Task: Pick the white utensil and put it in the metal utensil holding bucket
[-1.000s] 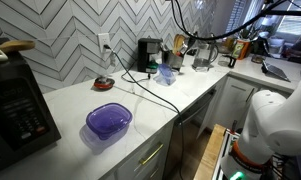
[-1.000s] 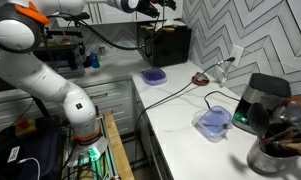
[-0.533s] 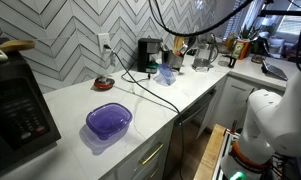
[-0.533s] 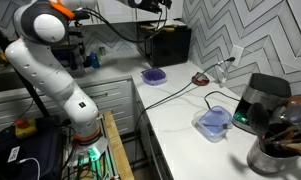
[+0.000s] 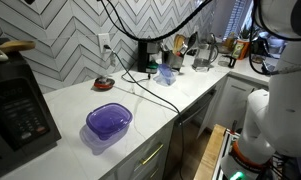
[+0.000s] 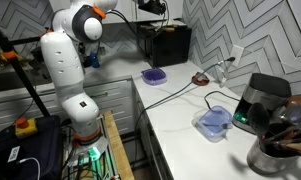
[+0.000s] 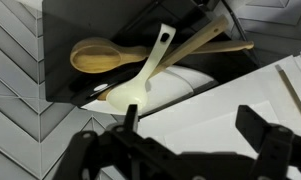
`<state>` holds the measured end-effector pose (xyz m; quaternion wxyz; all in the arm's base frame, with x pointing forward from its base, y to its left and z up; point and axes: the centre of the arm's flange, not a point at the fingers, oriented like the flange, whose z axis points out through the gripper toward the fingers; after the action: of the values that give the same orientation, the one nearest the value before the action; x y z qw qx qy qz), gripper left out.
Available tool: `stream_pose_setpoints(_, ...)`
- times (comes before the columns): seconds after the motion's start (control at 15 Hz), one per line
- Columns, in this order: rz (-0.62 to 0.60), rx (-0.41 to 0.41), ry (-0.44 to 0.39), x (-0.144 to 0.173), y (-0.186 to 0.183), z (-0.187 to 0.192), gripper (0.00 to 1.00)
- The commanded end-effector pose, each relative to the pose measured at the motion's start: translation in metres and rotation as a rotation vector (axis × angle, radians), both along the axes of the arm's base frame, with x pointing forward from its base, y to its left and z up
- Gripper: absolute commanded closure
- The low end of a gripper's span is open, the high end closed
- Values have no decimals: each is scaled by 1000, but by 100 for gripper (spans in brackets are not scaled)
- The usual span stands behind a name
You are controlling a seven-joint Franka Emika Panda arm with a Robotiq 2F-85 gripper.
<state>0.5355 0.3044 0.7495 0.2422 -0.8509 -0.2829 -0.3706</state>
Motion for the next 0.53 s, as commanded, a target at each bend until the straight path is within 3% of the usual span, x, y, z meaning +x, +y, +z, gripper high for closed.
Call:
stream_pose_setpoints(0.0,1,0,-2,2,-1,1,0)
stream_pose_setpoints(0.07,-30,-15,84,8,1,-8,0)
stream_pose_setpoints(0.27,10,33,222,30,19,-38,0)
stream_pose_setpoints(0.33,7,39,250,37,26,-47,0)
stream_pose_setpoints(0.47,22,53,217,51,34,-57,0)
